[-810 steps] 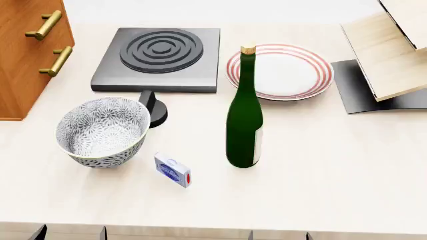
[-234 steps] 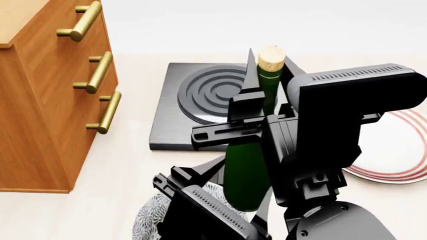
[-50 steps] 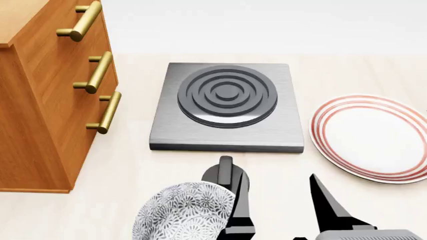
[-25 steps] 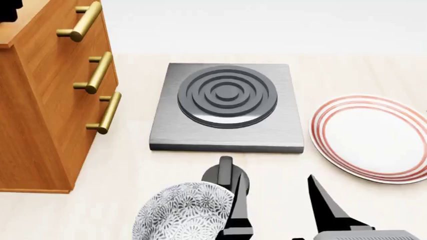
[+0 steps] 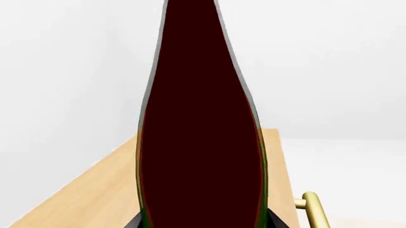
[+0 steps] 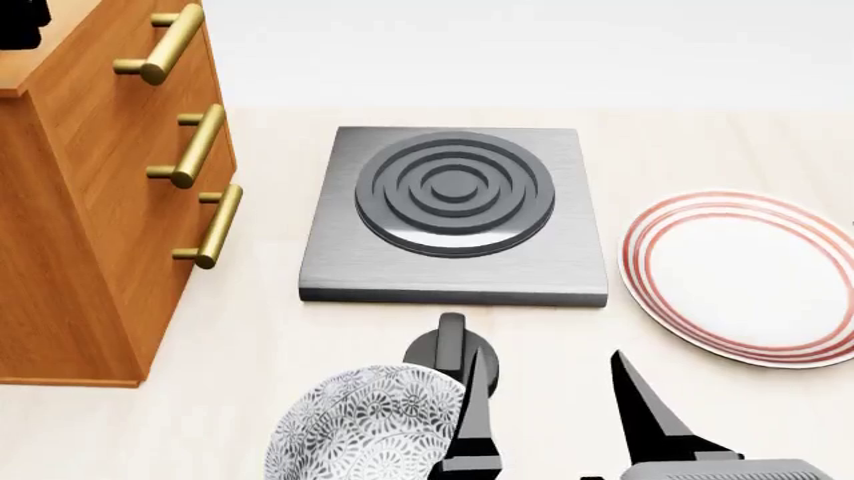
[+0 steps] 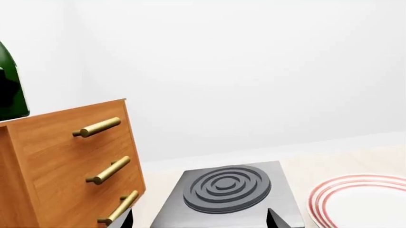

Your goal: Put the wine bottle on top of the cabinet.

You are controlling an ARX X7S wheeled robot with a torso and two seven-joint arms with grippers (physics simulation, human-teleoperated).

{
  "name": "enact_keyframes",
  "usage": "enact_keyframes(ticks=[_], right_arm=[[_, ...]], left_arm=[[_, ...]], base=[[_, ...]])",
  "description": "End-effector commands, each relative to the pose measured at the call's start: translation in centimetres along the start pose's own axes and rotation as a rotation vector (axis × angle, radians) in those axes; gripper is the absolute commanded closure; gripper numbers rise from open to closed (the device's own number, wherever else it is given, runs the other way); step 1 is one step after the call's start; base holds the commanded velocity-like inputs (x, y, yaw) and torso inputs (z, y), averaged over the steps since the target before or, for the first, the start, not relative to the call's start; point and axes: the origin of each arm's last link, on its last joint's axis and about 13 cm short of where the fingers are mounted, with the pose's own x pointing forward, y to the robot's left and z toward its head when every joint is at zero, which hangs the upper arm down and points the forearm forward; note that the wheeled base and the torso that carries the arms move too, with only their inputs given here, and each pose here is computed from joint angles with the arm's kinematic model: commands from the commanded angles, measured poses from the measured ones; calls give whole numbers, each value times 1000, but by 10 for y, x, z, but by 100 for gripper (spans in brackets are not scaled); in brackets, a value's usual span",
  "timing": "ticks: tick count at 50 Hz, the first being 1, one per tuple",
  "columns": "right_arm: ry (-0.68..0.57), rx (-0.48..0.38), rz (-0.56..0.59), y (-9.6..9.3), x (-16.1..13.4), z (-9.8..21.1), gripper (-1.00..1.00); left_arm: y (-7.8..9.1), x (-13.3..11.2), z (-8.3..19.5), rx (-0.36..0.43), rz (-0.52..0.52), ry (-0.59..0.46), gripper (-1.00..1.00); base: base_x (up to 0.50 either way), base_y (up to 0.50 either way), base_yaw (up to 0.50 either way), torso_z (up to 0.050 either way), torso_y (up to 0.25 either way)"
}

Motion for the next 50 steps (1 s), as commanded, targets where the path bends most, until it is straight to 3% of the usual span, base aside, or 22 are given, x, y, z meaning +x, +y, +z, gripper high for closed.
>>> enact_keyframes(ticks=[1, 33, 34, 50], right_arm=[[-17, 1, -1, 0, 1, 1, -100], [-14, 0, 2, 0, 1, 0, -100], [-13, 0, 2, 0, 1, 0, -100], [-13, 0, 2, 0, 1, 1, -100]], left_arm=[[-14, 2, -37, -154, -82, 33, 100], [-19, 2, -44, -193, -115, -7, 100], [-19, 2, -43, -195, -116, -8, -100], [-19, 1, -41, -197, -128, -15, -100]], base=[[10, 0, 0, 0, 0], [1, 0, 0, -1, 0], [0, 0, -3, 0, 0], [0, 0, 0, 0, 0]])
